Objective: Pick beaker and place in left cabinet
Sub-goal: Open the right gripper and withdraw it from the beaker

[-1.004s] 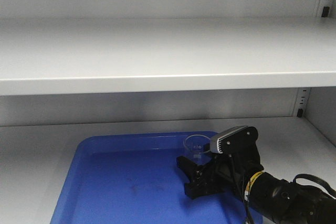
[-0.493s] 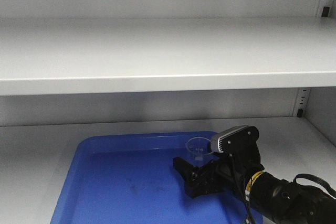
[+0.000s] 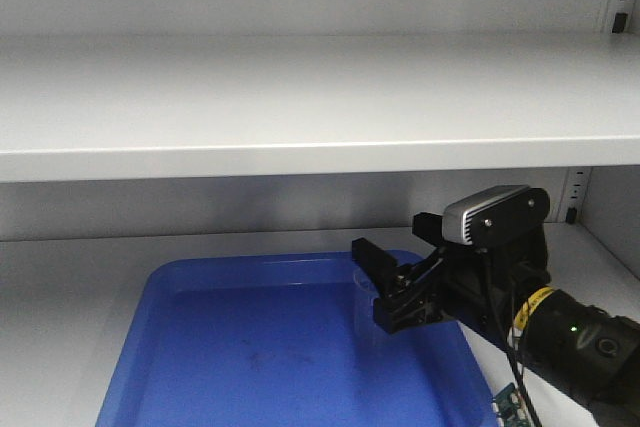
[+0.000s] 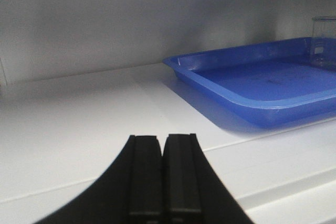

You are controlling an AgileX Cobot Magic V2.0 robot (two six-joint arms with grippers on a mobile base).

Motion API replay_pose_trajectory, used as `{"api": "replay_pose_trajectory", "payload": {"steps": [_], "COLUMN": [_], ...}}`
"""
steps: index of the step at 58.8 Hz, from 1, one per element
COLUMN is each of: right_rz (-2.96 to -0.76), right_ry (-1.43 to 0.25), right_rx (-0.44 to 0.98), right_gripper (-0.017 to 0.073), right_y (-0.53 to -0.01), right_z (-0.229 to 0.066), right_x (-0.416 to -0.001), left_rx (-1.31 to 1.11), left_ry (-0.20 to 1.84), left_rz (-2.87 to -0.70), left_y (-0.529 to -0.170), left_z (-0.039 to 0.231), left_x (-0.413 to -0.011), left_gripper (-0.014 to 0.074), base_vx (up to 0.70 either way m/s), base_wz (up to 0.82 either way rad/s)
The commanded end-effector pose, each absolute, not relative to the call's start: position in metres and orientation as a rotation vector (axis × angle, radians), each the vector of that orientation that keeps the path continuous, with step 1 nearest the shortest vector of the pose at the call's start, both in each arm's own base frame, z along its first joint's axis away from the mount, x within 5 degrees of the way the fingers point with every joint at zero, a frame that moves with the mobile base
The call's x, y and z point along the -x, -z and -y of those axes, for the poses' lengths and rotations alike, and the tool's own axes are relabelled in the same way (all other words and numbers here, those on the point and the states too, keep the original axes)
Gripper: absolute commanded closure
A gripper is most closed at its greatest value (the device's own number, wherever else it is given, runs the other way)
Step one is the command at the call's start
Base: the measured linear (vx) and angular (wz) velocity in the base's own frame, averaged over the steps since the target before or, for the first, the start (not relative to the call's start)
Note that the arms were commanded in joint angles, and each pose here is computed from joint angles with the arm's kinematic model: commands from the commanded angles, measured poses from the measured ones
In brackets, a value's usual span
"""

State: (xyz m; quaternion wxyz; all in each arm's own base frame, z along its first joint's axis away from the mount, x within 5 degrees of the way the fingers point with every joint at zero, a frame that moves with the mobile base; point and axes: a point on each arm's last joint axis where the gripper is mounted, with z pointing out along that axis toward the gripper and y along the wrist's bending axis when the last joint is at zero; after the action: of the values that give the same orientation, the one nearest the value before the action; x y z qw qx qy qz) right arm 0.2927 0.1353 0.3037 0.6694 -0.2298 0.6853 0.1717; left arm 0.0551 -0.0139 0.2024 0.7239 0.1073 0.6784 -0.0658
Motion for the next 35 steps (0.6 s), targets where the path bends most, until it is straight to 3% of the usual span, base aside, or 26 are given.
{"api": "replay_pose_trajectory", "payload": {"steps": [1,7,14,35], "right_rz": [-1.485,-1.567,-1.649,-1.719], "right_ry": [-0.374,-0.33,-0.302,-0.261], "right_rx": [0.479,0.456,0.395,0.357], "right_gripper": [0.0135,0.031,0.0576,0.0566], "right_y": [-0.332,-0.336,-0.345,-0.329], "right_z": [-0.128,-0.12,-0.109,-0.076], "right_x": [-0.284,-0.277,-0.263,-0.193], "left_rx": [-0.217,-0.217,-0.217,-0.217], "left_ry": [0.161,0.161,0.161,0.161], "left_rz": [-1.412,-1.412,-1.412,-1.412], "left_y": [-0.206,-0.206,-0.206,-0.206], "left_z": [0.014,0.014,0.014,0.014], "left_x": [-0.054,-0.054,-0.054,-0.054], "left_gripper": [0.0593,0.0593,0.0593,0.0593], "base_vx": [0.0,0.0,0.0,0.0], "base_wz": [0.0,0.0,0.0,0.0]}}
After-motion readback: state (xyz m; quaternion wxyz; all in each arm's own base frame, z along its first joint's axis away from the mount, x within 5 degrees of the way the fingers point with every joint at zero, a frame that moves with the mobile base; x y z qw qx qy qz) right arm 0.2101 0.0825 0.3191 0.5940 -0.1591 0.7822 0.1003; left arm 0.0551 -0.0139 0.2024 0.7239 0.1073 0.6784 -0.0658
